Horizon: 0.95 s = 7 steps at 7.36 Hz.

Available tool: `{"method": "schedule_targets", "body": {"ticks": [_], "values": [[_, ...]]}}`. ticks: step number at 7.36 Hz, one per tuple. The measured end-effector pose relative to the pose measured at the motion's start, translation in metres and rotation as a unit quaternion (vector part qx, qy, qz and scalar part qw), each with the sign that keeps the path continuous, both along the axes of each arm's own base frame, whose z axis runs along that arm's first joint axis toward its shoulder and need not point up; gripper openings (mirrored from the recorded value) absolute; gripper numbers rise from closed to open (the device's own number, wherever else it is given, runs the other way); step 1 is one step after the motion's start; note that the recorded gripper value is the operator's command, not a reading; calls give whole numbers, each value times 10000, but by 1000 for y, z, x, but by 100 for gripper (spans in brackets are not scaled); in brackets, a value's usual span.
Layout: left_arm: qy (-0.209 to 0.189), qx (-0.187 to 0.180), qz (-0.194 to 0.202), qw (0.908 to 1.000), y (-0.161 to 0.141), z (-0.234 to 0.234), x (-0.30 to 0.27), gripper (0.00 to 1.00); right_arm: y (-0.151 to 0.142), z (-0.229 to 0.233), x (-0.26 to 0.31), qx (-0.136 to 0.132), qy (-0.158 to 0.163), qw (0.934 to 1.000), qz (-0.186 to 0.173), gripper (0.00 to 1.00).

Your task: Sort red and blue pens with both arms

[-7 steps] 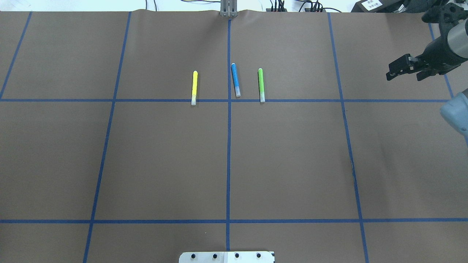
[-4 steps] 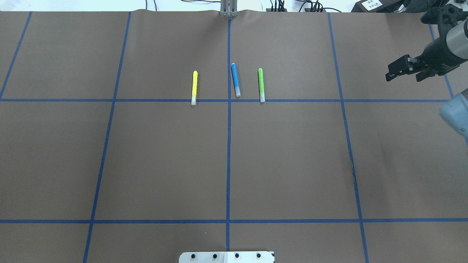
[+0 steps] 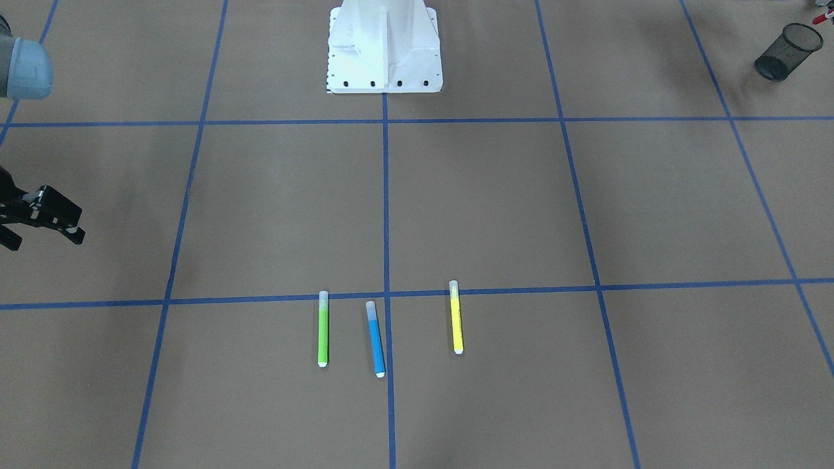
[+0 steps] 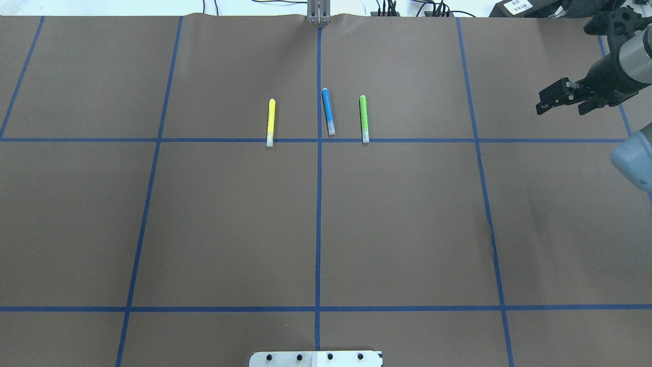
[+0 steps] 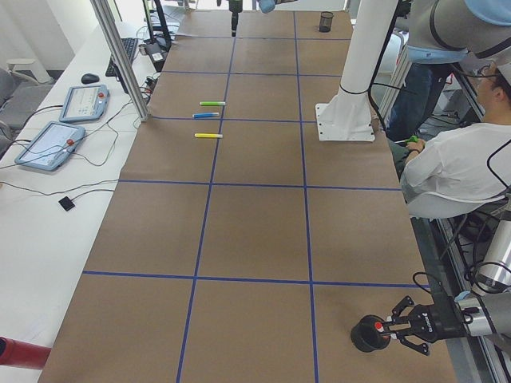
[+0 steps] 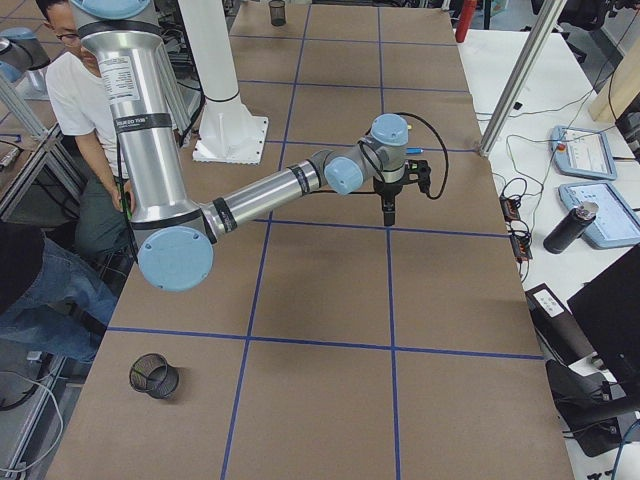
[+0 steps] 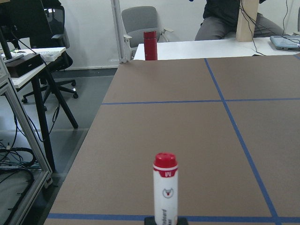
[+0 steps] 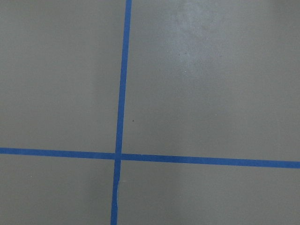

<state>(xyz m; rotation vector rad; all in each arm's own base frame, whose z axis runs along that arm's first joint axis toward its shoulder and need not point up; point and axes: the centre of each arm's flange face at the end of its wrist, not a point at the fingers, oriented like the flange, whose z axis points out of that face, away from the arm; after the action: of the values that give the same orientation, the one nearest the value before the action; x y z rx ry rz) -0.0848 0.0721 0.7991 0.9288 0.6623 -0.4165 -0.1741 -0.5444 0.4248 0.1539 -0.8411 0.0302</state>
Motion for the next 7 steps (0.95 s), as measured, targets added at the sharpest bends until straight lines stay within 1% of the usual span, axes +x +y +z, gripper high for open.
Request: {"method": "schedule_targets", "body": {"ticks": [1,2,3,5,7], "values": [[36,-6,30,10000,-4,1,0,0,0,0,0,13,29,10000,15,100],[46,14,46,10000,-10,3,0,10,0,1,-1,19,47,10000,22,100],[46,22,54,10000,-15,5,0,47,0,1,-1,24,57,10000,22,100],[53,39,93,9999,-21,7,0,99,0,1,-2,33,71,10000,23,100],[54,51,127,9999,-20,8,1,99,0,2,-3,27,77,10000,18,100]]}}
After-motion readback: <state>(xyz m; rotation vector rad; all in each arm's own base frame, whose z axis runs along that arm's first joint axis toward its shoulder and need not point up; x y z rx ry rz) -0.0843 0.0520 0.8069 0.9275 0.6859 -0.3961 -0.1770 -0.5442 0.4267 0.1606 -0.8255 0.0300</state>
